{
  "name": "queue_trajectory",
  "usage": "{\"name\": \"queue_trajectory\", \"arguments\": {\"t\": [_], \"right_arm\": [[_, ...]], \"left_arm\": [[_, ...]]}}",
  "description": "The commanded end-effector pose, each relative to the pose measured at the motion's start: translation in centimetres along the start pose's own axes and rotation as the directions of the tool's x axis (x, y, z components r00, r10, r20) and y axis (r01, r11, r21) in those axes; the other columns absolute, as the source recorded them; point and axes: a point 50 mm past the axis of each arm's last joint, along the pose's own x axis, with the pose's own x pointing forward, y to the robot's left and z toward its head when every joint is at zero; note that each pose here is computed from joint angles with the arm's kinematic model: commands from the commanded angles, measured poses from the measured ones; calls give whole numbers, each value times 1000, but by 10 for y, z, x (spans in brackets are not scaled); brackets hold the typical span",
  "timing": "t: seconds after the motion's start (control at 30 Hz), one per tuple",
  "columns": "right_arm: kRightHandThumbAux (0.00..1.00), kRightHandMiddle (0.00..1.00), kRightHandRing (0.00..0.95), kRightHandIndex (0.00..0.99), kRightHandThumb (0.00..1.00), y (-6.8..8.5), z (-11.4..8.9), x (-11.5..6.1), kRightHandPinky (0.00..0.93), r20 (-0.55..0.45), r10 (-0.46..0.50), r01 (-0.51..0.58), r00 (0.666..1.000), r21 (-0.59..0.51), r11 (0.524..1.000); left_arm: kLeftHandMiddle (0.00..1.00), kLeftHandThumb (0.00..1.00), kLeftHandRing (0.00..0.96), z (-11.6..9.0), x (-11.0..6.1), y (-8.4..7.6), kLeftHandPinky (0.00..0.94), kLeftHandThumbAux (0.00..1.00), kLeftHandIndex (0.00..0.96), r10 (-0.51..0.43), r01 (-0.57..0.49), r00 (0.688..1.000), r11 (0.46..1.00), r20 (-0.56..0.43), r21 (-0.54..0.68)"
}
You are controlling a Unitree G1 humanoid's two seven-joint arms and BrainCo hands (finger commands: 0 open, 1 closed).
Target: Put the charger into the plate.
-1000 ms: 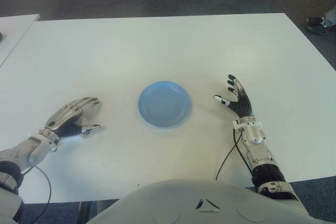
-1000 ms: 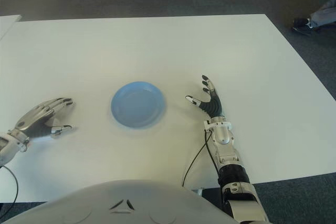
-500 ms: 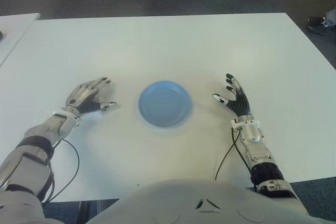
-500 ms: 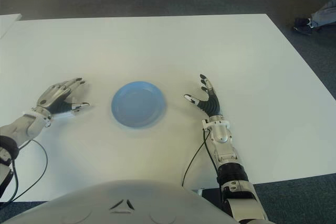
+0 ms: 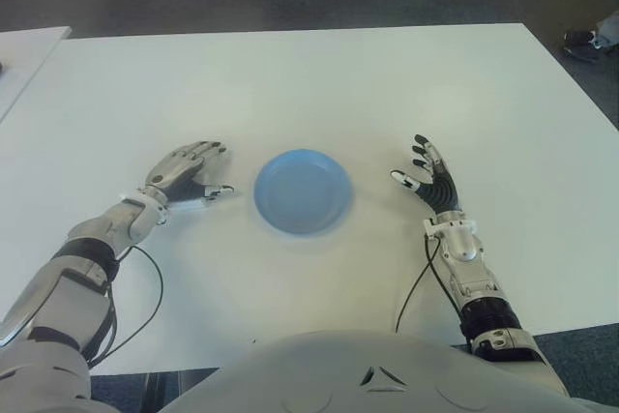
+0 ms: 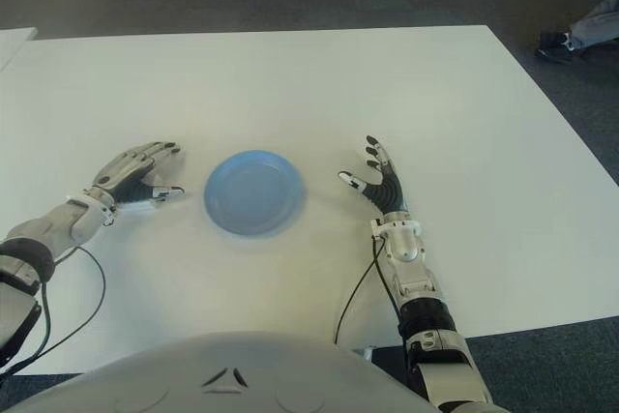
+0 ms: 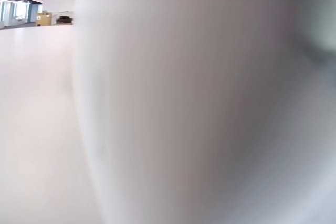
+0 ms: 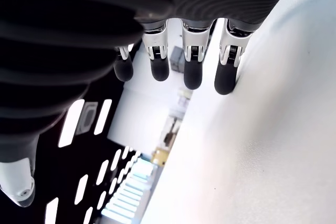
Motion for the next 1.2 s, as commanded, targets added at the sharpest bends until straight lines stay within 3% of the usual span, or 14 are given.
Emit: {"name": "queue_trajectory", "arguments": {"t": [0.03,0.47,0.7,1.2], "right_arm": [[541,35,112,0,183,15,-18,-13,232,-107,57,-57,993,1,998],[536,37,115,0,180,20,-21,-14,222,-127,68,-67,990,10,998],[555,35,132,0,197,24,-22,-17,263,-140,70,-68,988,22,997],[546,34,144,0,189,28,-24,-18,282,-158,68,-61,985,46,997]], "left_arm": [[0,404,0,4,1,-7,9,157,0,-53,53,999,999,4,-4],[0,396,0,6,5,1,18,162,0,-39,39,999,997,6,-61],[0,397,0,20,19,4,26,159,0,-20,22,999,999,42,-50],[0,389,0,32,30,12,14,170,0,-14,18,998,996,58,-83]]}}
